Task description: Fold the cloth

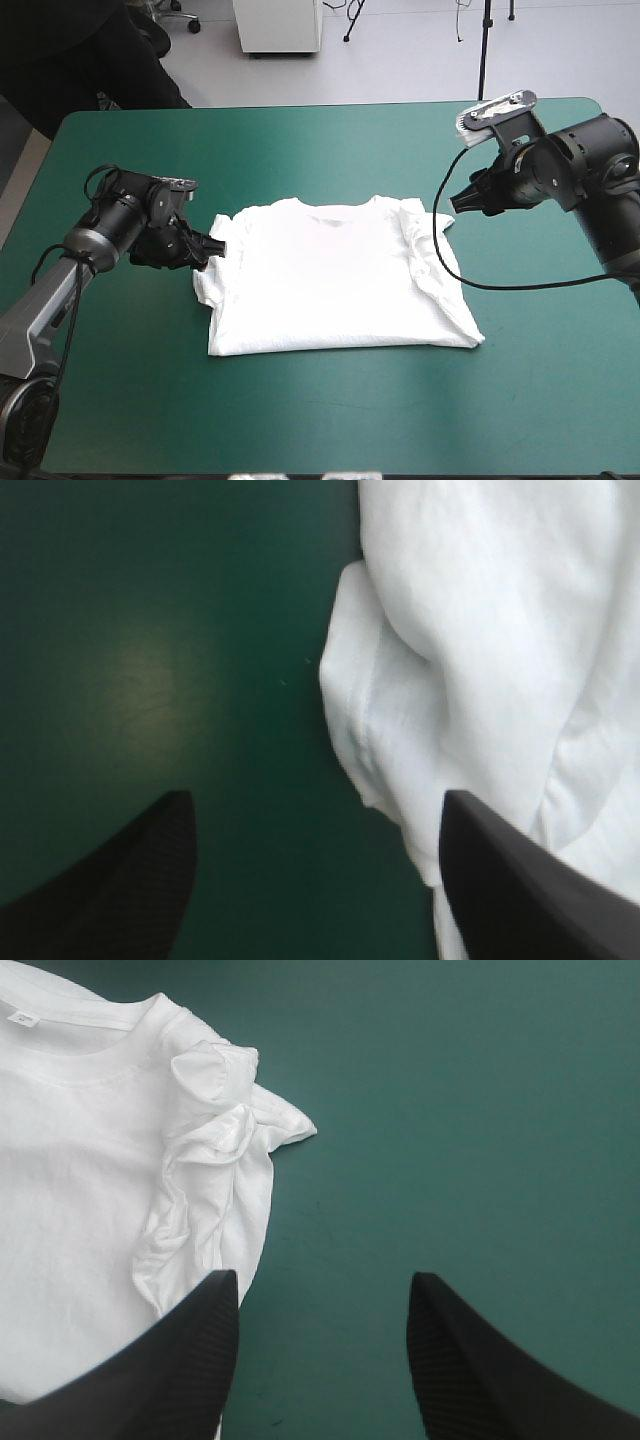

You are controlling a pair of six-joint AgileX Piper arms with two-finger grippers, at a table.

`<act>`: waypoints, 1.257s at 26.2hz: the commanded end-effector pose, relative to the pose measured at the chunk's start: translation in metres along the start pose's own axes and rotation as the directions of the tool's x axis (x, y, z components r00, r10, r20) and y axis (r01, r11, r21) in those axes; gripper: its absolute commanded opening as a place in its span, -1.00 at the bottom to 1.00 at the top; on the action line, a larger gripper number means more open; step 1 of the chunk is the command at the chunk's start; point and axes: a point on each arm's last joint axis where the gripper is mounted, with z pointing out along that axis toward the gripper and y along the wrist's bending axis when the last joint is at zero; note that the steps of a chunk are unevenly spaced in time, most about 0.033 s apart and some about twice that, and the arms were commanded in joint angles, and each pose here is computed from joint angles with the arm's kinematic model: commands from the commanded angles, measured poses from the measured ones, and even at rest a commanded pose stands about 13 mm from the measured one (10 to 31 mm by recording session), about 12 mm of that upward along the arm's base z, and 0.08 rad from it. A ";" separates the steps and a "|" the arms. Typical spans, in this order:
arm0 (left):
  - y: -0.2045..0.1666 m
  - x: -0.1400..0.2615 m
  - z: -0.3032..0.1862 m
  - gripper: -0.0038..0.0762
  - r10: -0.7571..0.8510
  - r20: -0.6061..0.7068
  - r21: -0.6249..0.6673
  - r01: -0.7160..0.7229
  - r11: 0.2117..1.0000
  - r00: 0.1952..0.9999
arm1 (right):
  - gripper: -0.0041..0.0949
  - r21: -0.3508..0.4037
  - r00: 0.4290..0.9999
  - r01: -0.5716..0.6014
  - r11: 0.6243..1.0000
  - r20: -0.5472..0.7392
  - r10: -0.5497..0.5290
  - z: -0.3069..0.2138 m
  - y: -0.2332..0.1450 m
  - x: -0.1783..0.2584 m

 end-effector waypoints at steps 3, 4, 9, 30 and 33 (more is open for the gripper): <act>-0.002 -0.011 0.007 0.35 -0.012 0.064 0.013 0.011 1.000 0.998 | 0.08 0.013 0.999 -0.007 1.000 0.046 0.006 -0.017 -0.004 0.002; -0.002 -0.013 0.012 0.35 -0.006 0.061 0.005 0.006 1.000 0.998 | 0.08 0.010 0.999 -0.007 1.000 0.042 0.006 -0.016 -0.004 0.003; -0.004 -0.019 0.036 0.35 0.009 0.017 -0.016 -0.009 1.000 1.000 | 0.08 0.000 0.999 -0.008 1.000 0.035 0.008 -0.014 -0.003 0.004; -0.010 -0.031 0.059 -0.92 0.018 0.066 0.052 -0.021 0.998 0.998 | 0.08 0.001 0.999 -0.010 1.000 0.043 0.010 -0.018 -0.003 0.005; -0.010 -0.028 0.050 -0.92 0.008 0.060 0.063 -0.012 0.998 0.998 | 0.08 0.001 0.999 -0.010 1.000 0.043 0.010 -0.018 -0.003 0.005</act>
